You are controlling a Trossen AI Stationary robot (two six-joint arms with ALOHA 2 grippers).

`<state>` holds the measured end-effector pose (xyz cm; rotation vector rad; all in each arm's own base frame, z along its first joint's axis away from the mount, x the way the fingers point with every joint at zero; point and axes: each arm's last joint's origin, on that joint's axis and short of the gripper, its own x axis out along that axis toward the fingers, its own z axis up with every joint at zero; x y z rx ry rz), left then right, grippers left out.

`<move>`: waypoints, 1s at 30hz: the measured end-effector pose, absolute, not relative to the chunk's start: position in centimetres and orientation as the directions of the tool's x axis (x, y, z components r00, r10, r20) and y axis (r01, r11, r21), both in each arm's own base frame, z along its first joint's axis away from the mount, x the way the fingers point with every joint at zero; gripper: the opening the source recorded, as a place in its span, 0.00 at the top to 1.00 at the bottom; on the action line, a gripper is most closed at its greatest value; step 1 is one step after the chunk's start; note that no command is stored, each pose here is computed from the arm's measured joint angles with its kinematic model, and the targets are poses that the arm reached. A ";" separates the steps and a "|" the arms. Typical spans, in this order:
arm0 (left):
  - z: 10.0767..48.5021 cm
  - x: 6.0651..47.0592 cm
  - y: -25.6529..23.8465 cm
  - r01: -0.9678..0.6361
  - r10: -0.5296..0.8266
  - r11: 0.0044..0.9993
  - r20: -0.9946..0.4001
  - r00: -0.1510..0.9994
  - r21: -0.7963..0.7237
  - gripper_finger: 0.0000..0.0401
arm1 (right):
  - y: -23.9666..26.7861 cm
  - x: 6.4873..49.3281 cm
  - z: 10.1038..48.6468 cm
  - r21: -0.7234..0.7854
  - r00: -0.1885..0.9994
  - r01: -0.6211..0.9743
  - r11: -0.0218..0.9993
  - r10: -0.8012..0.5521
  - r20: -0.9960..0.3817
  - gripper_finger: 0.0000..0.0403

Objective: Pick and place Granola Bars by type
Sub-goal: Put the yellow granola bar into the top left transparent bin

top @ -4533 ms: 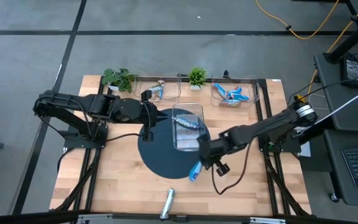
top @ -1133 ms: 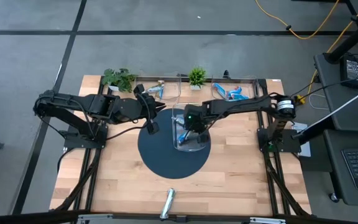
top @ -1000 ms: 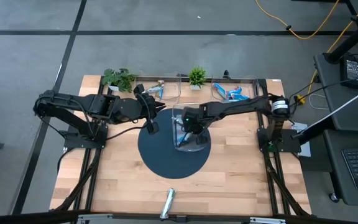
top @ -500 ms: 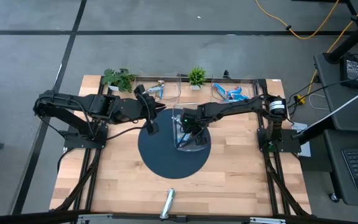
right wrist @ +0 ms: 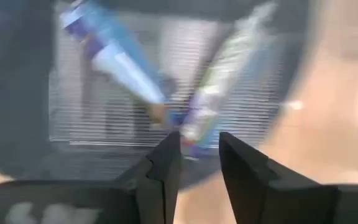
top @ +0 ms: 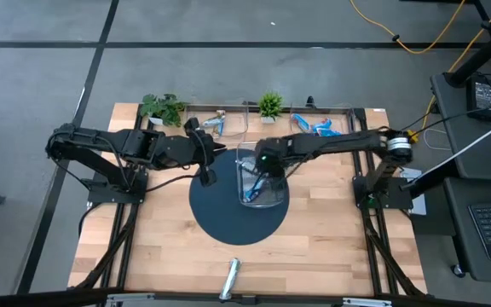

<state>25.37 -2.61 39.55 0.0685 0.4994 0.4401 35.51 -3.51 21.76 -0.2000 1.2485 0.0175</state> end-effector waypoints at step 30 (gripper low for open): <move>29.6 27.8 -16.6 -0.025 -0.281 0.933 -0.767 0.576 -0.360 0.94 | -2.5 20.7 34.7 -0.325 0.616 0.028 0.945 -0.272 -0.739 0.75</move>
